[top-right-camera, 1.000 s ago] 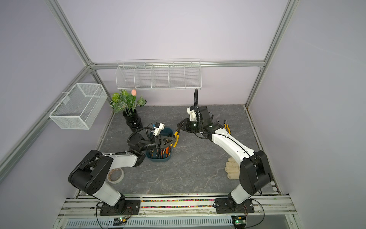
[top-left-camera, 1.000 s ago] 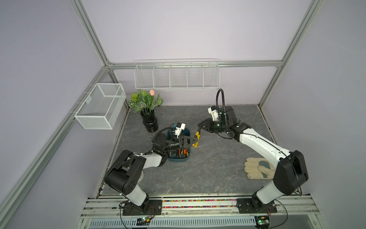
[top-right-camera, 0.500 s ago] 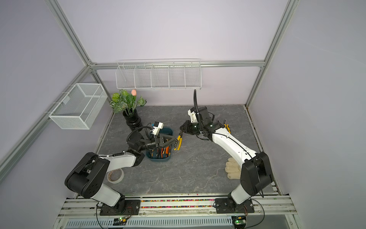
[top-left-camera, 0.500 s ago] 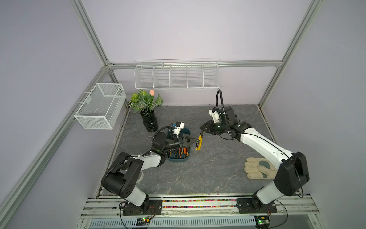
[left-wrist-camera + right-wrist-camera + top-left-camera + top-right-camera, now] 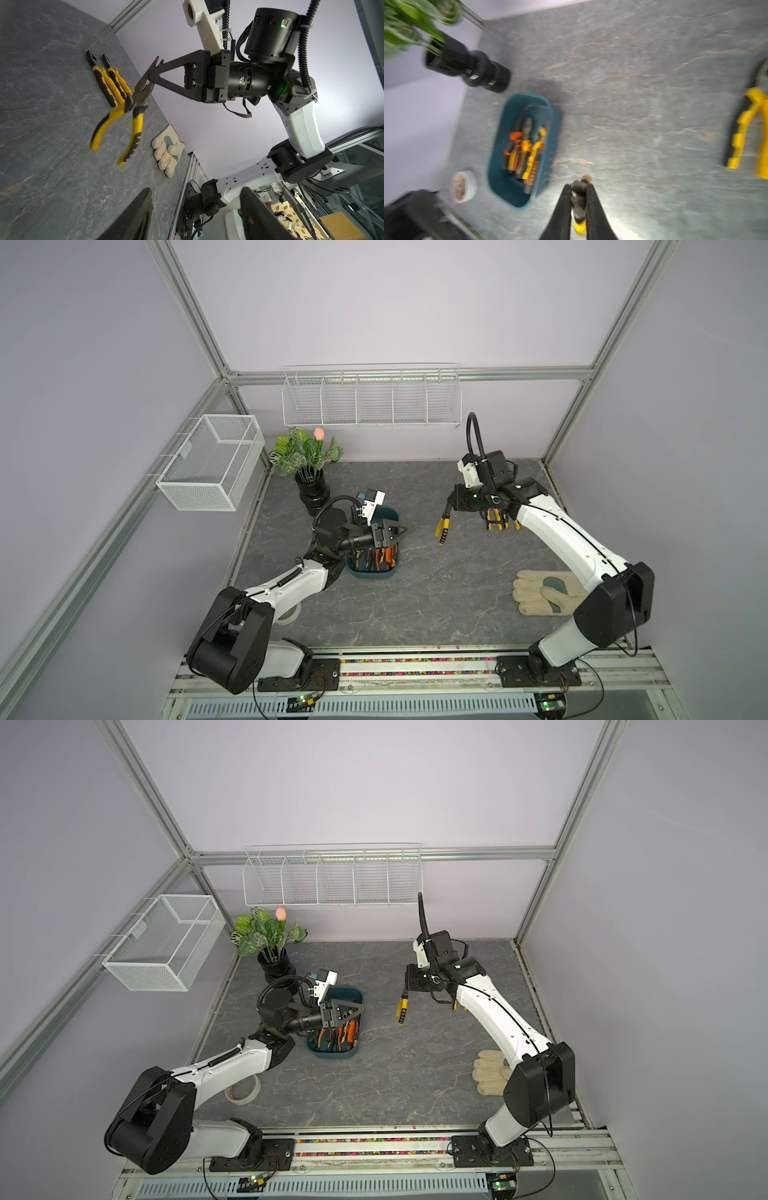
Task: Take the pliers out of the storage box
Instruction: Place the pliers at the center of the board.
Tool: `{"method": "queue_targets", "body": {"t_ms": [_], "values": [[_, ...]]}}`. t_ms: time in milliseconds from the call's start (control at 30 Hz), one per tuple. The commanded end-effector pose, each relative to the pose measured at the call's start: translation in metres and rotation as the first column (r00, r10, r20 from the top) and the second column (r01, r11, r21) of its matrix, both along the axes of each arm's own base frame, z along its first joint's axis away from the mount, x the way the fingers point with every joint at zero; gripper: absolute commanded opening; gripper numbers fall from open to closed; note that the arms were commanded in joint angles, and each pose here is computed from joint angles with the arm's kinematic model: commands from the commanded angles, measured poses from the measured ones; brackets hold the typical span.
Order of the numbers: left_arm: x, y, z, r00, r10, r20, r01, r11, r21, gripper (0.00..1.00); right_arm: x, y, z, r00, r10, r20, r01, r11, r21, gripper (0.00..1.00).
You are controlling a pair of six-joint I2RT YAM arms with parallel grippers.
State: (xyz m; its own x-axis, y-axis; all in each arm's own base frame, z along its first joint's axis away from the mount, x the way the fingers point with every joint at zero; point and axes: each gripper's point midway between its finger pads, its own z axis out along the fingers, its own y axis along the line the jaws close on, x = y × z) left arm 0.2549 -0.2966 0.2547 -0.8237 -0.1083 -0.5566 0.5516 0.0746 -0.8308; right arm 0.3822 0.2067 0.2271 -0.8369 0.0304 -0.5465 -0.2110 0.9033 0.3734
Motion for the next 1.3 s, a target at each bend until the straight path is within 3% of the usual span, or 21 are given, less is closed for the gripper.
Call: {"method": "queue_targets", "body": {"t_ms": [0, 167, 400, 533, 800, 1133, 1267], "values": [[0.003, 0.0, -0.003, 1.0, 0.005, 0.005, -0.005, 1.0, 0.027, 0.68, 0.001, -0.019, -0.025, 0.998, 0.0, -0.061, -0.005, 0.996, -0.086, 0.06], [0.003, 0.0, -0.006, 1.0, 0.007, 0.001, -0.007, 0.999, 0.031, 0.67, 0.001, -0.027, -0.041, 0.995, 0.006, -0.096, -0.019, 0.991, -0.133, 0.07], [0.006, -0.001, -0.012, 1.0, 0.011, -0.01, -0.011, 0.999, 0.039, 0.67, 0.002, -0.017, -0.06, 0.99, 0.029, -0.138, -0.04, 0.996, -0.078, 0.07], [0.006, 0.0, -0.014, 1.0, 0.015, -0.016, -0.014, 0.999, 0.04, 0.67, 0.013, -0.011, -0.069, 0.986, 0.084, -0.146, -0.085, 0.996, 0.003, 0.06], [0.004, 0.0, -0.016, 1.0, 0.014, -0.015, -0.013, 0.999, 0.04, 0.66, 0.045, 0.008, -0.089, 0.933, 0.307, -0.186, -0.259, 0.935, 0.243, 0.07], [0.002, -0.001, -0.017, 1.0, 0.009, -0.015, -0.008, 0.999, 0.036, 0.65, 0.106, -0.016, -0.14, 0.928, 0.232, -0.291, -0.234, 0.972, 0.027, 0.1], [0.001, -0.001, -0.018, 1.0, 0.01, -0.016, -0.009, 0.999, 0.037, 0.65, 0.115, -0.021, -0.163, 0.904, 0.223, -0.366, -0.237, 0.971, 0.006, 0.12]]}}
